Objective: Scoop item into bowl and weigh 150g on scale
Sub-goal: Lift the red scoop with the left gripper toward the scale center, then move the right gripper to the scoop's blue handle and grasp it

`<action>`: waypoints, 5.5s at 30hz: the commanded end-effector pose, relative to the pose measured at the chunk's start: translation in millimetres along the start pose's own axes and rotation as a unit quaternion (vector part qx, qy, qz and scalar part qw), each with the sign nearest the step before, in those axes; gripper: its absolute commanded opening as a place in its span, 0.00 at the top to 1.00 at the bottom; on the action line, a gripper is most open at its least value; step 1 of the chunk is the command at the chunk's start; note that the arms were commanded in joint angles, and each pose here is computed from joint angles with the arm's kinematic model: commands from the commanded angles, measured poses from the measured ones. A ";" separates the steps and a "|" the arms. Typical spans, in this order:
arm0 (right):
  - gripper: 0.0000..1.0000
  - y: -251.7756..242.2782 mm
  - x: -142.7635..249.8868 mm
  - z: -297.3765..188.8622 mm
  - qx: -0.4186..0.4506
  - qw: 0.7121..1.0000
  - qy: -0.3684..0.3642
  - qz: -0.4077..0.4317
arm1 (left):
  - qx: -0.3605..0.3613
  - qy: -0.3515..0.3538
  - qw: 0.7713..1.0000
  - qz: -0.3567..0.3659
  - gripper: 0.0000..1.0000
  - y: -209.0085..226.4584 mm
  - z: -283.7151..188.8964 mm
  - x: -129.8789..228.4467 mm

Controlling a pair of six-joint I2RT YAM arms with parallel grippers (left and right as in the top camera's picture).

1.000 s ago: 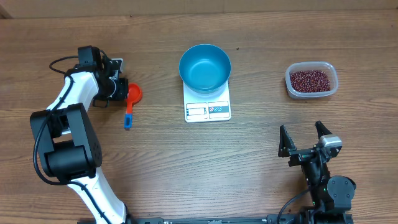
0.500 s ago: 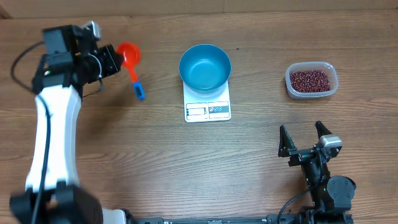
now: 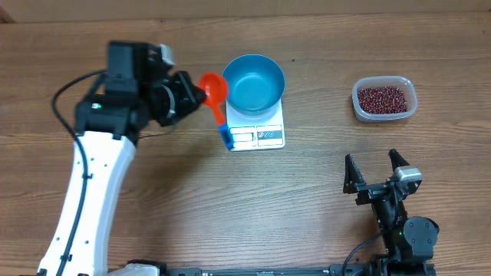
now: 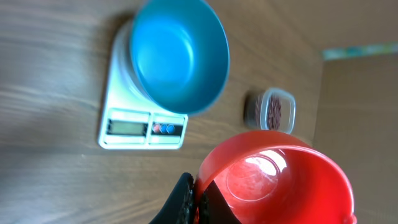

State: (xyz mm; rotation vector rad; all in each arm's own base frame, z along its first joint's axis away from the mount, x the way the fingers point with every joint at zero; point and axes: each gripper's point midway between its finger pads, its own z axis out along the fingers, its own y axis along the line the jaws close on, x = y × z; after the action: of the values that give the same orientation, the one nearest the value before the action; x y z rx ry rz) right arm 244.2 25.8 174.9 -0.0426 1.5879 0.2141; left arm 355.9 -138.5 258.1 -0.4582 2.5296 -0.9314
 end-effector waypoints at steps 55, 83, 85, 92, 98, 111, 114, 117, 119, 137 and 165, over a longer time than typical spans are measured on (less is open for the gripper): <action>0.00 118.2 -97.4 68.3 -0.310 0.829 0.294 0.360 | -0.068 -0.041 0.953 -0.291 0.95 -2.4 20.4 24.3; 0.17 131.0 -85.0 71.4 -0.273 0.833 0.319 0.359 | -0.081 0.022 0.918 -0.387 0.95 -27.0 91.9 66.2; 0.18 135.6 -83.7 71.1 -0.271 0.830 0.324 0.365 | -0.082 0.022 0.919 -0.385 0.95 -26.9 91.9 66.2; 0.26 150.1 -76.1 75.9 -0.244 0.838 0.328 0.362 | -0.081 0.024 0.925 -0.369 0.95 -27.2 91.9 66.2; 0.47 155.8 -74.2 81.2 -0.225 0.854 0.315 0.347 | -0.074 0.042 0.936 -0.340 0.96 -31.1 91.9 70.3; 0.69 157.4 -74.1 80.8 -0.227 0.855 0.315 0.344 | -0.061 0.080 0.938 -0.333 0.96 -39.6 90.9 81.0; 0.70 157.6 -74.1 80.8 -0.227 0.855 0.315 0.344 | -0.061 0.080 0.938 -0.333 0.96 -39.5 90.9 81.1; 0.70 157.8 -74.2 80.7 -0.228 0.854 0.315 0.344 | -0.061 0.081 0.938 -0.331 0.95 -39.7 91.0 81.8; 0.70 158.1 -74.3 80.5 -0.229 0.854 0.316 0.344 | -0.061 0.081 0.938 -0.330 0.96 -40.2 91.2 82.6; 0.74 158.7 -74.3 79.9 -0.231 0.853 0.317 0.344 | -0.061 0.086 0.940 -0.326 0.96 -43.2 92.0 87.5; 0.88 159.1 -70.9 77.6 -0.230 0.849 0.326 0.347 | -0.052 0.094 0.939 -0.328 0.95 -48.3 92.3 89.6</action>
State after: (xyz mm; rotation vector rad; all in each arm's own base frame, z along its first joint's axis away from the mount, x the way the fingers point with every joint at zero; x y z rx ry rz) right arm 297.1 185.3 250.5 0.1243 2.1688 1.2576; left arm 333.7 -257.0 203.8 -1.4015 2.6102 -1.0865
